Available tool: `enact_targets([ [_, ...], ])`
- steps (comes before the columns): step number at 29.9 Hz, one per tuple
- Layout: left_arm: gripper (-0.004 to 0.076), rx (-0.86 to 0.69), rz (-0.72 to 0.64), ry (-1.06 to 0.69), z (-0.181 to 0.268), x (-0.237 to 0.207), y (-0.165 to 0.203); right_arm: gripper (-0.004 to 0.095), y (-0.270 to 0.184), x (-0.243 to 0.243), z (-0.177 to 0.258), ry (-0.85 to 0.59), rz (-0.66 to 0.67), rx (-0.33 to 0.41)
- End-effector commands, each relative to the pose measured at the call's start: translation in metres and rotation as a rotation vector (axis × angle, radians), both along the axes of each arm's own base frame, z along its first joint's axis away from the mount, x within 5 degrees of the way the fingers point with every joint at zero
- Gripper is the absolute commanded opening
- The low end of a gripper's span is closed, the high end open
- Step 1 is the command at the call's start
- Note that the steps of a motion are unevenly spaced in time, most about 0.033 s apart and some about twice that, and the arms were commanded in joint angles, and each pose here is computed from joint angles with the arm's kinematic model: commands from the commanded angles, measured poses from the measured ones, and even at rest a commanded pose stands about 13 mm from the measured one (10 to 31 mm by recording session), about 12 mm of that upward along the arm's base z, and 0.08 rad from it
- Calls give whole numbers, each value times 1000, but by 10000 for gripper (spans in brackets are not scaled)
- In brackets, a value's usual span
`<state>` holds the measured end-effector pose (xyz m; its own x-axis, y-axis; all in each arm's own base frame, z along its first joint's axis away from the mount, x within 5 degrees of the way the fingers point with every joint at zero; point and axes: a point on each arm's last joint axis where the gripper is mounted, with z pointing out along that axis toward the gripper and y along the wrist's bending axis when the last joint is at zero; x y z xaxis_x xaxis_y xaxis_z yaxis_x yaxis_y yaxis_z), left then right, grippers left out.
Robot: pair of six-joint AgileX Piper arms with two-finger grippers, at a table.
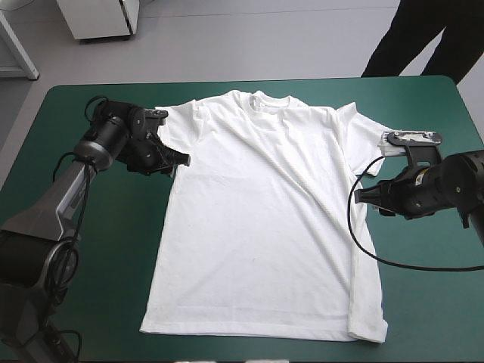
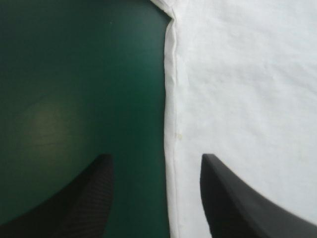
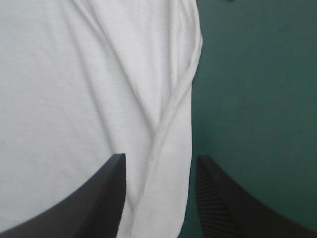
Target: Fold the cloth
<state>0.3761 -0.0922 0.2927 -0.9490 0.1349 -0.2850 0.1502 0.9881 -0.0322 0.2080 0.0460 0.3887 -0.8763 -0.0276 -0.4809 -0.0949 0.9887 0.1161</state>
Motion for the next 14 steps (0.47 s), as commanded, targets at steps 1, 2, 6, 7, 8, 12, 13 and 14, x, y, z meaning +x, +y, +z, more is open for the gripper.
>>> enact_targets([
  [1, 388, -31, 0, -74, 17, 6, -2, 418, -2, -4, 12, -49, 6, -3],
  [2, 388, -31, 1, -68, 13, 8, -3, 418, -2, -4, 12, -49, 6, -3],
  [6, 388, -25, -7, -51, -1, 16, -5, 418, -2, -4, 12, -49, 6, -3],
  [7, 388, -25, -19, -50, -4, 18, -7, 418, -2, -4, 12, -49, 6, -3],
  [8, 388, -26, -23, -49, -7, 19, -7, 419, -2, -4, 12, -49, 6, -3],
  [12, 388, -27, -22, -53, -16, 26, -9, 418, -2, -4, 12, -48, 3, -1],
  [13, 388, -26, -22, -48, -19, 27, -9, 418, -2, -4, 12, -48, 3, -1],
  [14, 388, -24, -22, -41, -23, 29, -9, 416, -2, -4, 12, -48, 1, 0],
])
